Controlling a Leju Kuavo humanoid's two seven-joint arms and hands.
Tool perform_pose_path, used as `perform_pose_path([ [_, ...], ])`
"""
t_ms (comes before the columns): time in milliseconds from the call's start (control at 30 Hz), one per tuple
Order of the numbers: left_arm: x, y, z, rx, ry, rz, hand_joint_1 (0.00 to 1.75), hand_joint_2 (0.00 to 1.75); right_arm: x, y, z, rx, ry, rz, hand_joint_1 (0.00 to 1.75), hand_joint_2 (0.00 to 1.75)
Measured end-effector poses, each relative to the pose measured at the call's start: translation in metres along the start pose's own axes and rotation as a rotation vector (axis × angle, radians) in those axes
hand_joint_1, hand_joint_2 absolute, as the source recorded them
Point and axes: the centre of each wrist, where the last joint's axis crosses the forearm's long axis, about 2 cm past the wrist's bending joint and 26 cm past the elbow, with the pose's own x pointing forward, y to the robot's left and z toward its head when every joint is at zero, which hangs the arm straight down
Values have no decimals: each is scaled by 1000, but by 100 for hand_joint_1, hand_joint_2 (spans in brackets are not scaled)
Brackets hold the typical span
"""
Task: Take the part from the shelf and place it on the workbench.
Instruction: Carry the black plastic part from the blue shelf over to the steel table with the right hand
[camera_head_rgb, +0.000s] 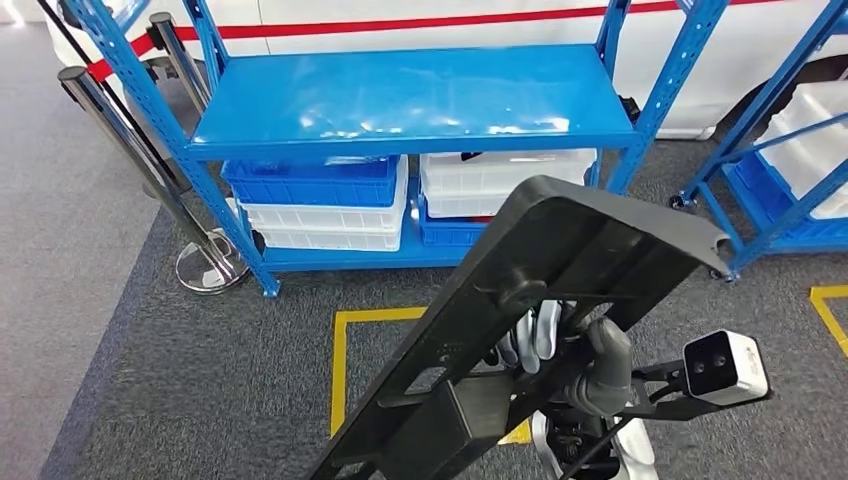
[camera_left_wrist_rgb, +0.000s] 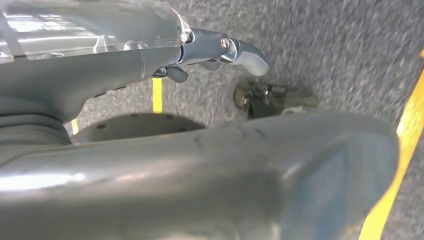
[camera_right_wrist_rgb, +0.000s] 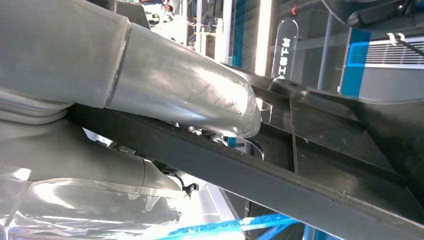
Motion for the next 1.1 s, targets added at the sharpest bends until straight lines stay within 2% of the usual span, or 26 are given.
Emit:
perform_pose_path([
  [300, 1, -1, 0, 1, -8, -5, 0, 0, -2, 1, 8, -3, 9, -12, 175, 0],
  [633, 3, 0, 0, 36, -31, 16, 0, 0, -10, -9, 13, 9, 19, -39, 175, 0],
  [867, 3, 1, -1, 31, -68, 18, 0, 0, -10, -13, 1, -9, 34, -1, 175, 0],
  [1100, 3, 4, -1, 35, -56, -4, 0, 0, -7, -9, -4, -23, 3, 8, 175, 0],
])
